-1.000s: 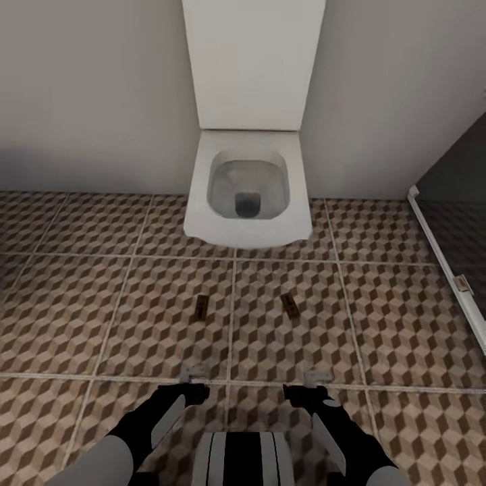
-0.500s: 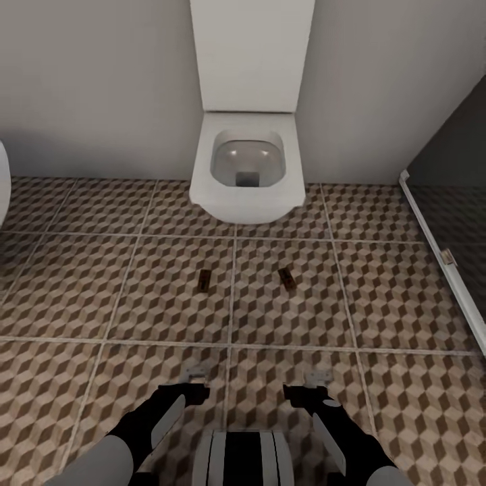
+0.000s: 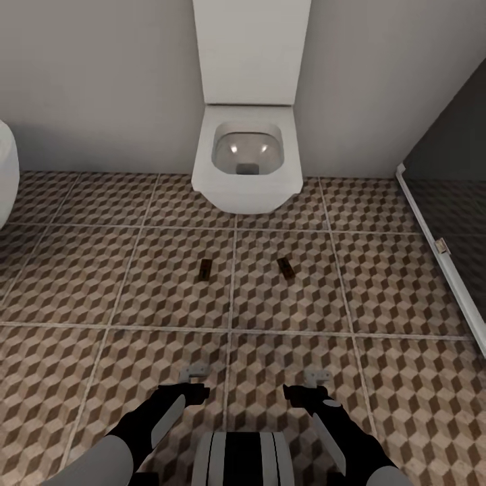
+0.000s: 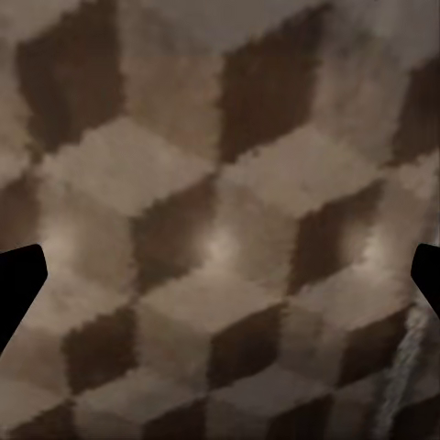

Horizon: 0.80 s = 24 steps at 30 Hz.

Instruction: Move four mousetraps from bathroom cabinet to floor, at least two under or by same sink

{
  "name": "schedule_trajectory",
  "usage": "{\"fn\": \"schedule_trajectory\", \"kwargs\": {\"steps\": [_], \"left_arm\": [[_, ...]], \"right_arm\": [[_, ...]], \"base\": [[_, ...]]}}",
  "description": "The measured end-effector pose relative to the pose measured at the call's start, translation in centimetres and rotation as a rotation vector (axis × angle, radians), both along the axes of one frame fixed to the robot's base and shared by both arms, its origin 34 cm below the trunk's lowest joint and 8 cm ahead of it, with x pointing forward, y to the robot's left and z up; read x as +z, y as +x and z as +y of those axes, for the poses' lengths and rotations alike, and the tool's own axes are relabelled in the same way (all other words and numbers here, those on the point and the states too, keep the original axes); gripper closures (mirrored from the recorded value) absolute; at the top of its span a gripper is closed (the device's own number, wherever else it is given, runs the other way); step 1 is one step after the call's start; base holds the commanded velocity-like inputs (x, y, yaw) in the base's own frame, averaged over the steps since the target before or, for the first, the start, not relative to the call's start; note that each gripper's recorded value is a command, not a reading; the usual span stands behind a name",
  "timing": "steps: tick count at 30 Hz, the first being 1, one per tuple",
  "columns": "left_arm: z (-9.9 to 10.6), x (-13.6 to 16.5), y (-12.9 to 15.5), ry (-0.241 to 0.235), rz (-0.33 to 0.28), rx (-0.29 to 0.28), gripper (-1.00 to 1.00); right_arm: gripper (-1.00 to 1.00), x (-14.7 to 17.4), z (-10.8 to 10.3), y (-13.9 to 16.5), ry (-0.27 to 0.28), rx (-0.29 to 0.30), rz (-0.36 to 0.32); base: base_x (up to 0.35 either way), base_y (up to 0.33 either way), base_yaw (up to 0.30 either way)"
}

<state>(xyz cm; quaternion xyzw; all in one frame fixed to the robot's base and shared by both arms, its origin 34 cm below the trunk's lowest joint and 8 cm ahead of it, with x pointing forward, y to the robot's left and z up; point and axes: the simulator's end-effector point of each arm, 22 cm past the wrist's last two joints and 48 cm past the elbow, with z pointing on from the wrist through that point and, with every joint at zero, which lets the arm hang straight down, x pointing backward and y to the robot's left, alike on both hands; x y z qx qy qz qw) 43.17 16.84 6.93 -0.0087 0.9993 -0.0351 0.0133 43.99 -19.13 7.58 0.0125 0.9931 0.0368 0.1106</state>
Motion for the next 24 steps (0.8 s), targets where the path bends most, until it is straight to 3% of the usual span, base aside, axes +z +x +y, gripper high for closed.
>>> {"fn": "schedule_trajectory", "kwargs": {"steps": [24], "left_arm": [[-0.03, 0.03, 0.09, -0.001, -0.002, 0.000, -1.00]], "right_arm": [[-1.00, 0.00, 0.00, 0.00, 0.000, 0.000, 0.000]], "base": [[-0.002, 0.000, 0.000]]}}
